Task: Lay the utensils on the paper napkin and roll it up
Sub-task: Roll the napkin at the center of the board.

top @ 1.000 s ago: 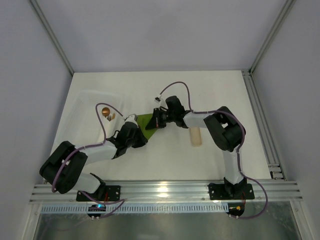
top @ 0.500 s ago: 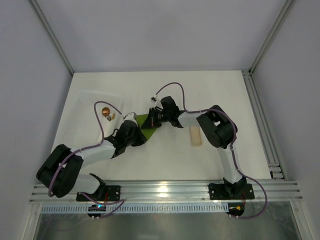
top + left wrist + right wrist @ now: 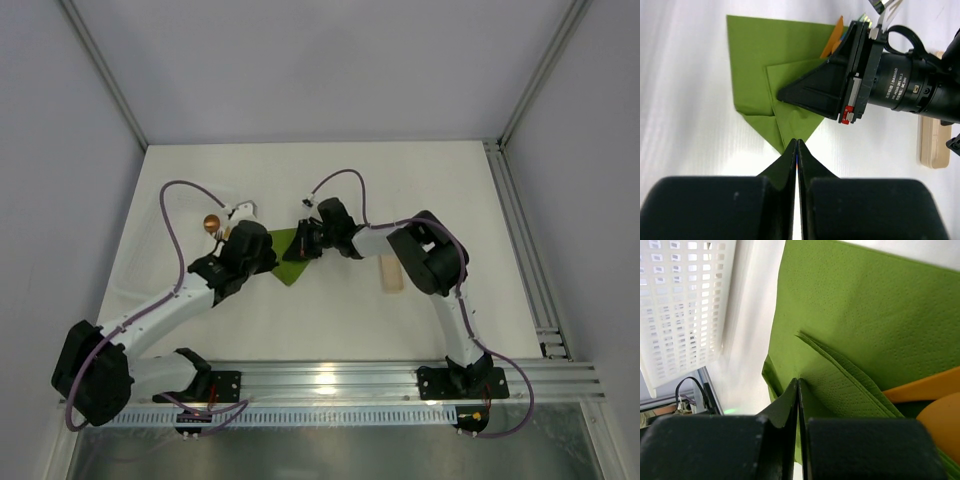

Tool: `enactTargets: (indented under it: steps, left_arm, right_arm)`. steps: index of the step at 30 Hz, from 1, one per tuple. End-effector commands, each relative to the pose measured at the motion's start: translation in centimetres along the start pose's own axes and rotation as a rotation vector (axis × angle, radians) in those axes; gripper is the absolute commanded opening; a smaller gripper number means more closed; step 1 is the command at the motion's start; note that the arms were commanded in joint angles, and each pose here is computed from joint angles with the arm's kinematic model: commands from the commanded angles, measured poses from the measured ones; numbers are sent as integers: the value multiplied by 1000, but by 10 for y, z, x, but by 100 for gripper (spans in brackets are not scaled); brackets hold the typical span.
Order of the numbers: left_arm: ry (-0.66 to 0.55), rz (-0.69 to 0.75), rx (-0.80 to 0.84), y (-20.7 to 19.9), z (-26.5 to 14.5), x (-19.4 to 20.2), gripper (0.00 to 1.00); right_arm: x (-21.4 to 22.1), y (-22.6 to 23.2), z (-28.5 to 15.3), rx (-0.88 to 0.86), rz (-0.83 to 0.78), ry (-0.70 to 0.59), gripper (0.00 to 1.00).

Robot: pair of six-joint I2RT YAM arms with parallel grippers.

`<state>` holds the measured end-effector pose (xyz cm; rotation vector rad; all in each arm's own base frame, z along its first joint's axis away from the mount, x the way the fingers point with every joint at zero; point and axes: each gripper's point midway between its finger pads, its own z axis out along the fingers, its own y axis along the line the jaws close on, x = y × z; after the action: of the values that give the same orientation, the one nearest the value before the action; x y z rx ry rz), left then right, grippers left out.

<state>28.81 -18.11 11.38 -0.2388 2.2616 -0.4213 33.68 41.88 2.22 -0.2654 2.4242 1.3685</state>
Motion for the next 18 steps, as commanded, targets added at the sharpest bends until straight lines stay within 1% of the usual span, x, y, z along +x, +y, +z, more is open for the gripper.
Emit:
enactTargets:
  steps: [1,5,8,9,13,18]
  left_arm:
    - [-38,42,-113,20,-20,-18,0]
    - [-77,37,-176,33,-30,-26,0]
    - [-73,20,-212,38,-31,-26,0]
    - [-54,24,-230,41,-30,-22,0]
    - [-38,22,-245,41,-28,-21,0]
    - [-36,13,-233,41,-29,-19,0]
  right_arm:
    - [-5,-9,4,66,-42,-23,4]
    - [8,-23,-1,150,-61,40,4]
    - [22,-35,-8,206,-81,89,4]
    - [24,-38,-11,217,-101,101,4]
    - [46,-54,-25,290,-117,183,4]
    - [60,-60,-43,340,-154,220,4]
